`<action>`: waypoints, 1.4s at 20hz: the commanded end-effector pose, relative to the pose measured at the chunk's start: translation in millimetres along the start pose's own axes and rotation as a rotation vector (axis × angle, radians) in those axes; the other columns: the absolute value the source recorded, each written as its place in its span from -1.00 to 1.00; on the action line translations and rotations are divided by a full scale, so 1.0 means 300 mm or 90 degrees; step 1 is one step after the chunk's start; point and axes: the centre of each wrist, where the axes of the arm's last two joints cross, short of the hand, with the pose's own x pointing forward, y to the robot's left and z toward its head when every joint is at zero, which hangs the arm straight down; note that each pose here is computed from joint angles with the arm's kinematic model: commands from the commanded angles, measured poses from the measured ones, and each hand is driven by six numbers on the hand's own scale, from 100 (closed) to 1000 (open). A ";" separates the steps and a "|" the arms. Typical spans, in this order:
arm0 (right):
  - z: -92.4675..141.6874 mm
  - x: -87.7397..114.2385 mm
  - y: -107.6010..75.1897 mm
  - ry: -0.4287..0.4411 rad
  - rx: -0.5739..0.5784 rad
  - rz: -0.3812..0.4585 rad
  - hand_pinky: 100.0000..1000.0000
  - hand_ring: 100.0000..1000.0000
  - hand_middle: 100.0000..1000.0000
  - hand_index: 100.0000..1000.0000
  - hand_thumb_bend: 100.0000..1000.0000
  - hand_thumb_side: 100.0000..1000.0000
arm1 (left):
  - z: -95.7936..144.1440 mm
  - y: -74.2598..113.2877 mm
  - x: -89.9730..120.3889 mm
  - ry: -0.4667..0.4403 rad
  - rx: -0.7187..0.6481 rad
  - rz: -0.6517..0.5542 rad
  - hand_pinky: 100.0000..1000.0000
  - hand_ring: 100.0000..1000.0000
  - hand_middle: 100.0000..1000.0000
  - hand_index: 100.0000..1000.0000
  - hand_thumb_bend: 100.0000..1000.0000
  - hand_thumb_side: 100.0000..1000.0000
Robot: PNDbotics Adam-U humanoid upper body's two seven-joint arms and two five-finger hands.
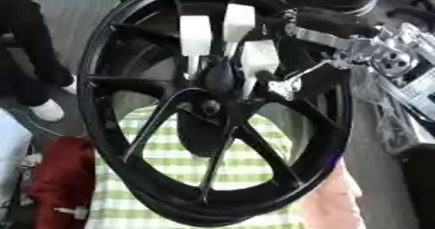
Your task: Pull the pin out of the wheel hub.
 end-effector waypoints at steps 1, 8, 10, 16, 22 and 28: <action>0.015 -0.002 -0.016 0.011 -0.003 0.005 0.65 -0.12 -0.70 -0.21 -1.00 -0.52 | -0.011 -0.001 0.021 -0.015 0.000 0.004 0.12 0.09 0.49 0.40 -0.81 0.68; 0.024 0.012 -0.034 0.014 -0.046 -0.031 0.61 -0.25 -0.85 -0.40 -1.00 -0.57 | -0.012 0.000 0.021 -0.014 0.001 0.004 0.12 0.09 0.49 0.40 -0.82 0.67; 0.030 0.017 -0.042 0.015 -0.055 -0.039 0.59 -0.28 -0.88 -0.45 -1.00 -0.56 | -0.012 0.001 0.020 -0.014 0.003 0.004 0.12 0.09 0.49 0.40 -0.82 0.67; 0.037 0.016 -0.051 0.012 -0.062 -0.053 0.57 -0.33 -0.93 -0.51 -1.00 -0.56 | -0.012 0.001 0.019 -0.013 0.004 0.002 0.12 0.09 0.49 0.40 -0.82 0.67; 0.057 0.006 -0.087 0.005 -0.098 -0.060 0.57 -0.34 -0.94 -0.51 -1.00 -0.62 | -0.011 0.002 0.017 -0.011 0.003 0.000 0.12 0.09 0.49 0.40 -0.82 0.67; 0.075 0.001 -0.125 -0.003 -0.131 -0.075 0.57 -0.35 -0.94 -0.51 -1.00 -0.68 | -0.011 0.002 0.017 -0.011 0.004 -0.001 0.12 0.09 0.49 0.40 -0.82 0.67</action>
